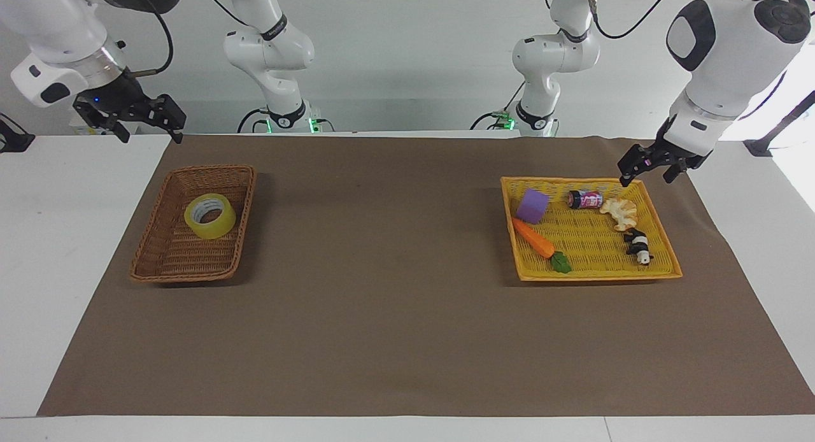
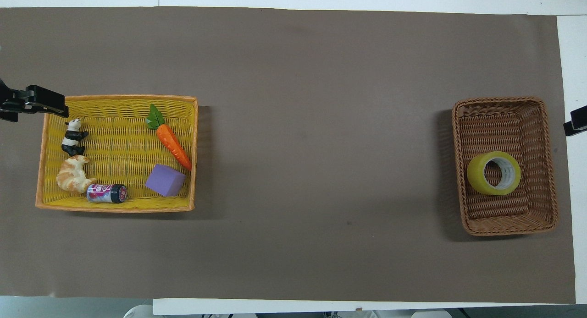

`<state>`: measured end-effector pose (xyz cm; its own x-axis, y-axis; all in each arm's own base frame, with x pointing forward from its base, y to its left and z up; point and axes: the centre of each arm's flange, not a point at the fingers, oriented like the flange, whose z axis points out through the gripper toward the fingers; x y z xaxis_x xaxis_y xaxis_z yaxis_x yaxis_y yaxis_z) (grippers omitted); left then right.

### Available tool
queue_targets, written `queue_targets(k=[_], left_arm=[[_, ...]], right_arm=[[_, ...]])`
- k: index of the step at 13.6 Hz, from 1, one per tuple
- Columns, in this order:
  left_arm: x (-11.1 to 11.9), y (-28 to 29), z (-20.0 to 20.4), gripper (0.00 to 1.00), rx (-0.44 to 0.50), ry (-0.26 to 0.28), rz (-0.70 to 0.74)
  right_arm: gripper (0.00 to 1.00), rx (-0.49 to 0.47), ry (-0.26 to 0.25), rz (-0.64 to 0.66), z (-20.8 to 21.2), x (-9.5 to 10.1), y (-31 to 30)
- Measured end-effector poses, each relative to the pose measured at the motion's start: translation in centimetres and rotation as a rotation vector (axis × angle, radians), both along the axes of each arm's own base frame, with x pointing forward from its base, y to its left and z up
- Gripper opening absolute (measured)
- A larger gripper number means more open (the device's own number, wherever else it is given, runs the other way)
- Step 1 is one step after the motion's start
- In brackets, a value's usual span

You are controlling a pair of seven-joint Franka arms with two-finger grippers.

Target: Move tape to another basket

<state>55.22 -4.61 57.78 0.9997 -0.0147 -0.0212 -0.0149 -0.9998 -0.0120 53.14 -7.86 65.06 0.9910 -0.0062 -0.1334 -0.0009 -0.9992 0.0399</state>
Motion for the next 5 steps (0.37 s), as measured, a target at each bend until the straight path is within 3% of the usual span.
queue_targets(k=[5], left_arm=[[0.0,0.0,0.0,1.0,0.0,0.0,0.0]], right_arm=[[1.0,-0.003,-0.011,0.004,0.48,0.04,1.06]])
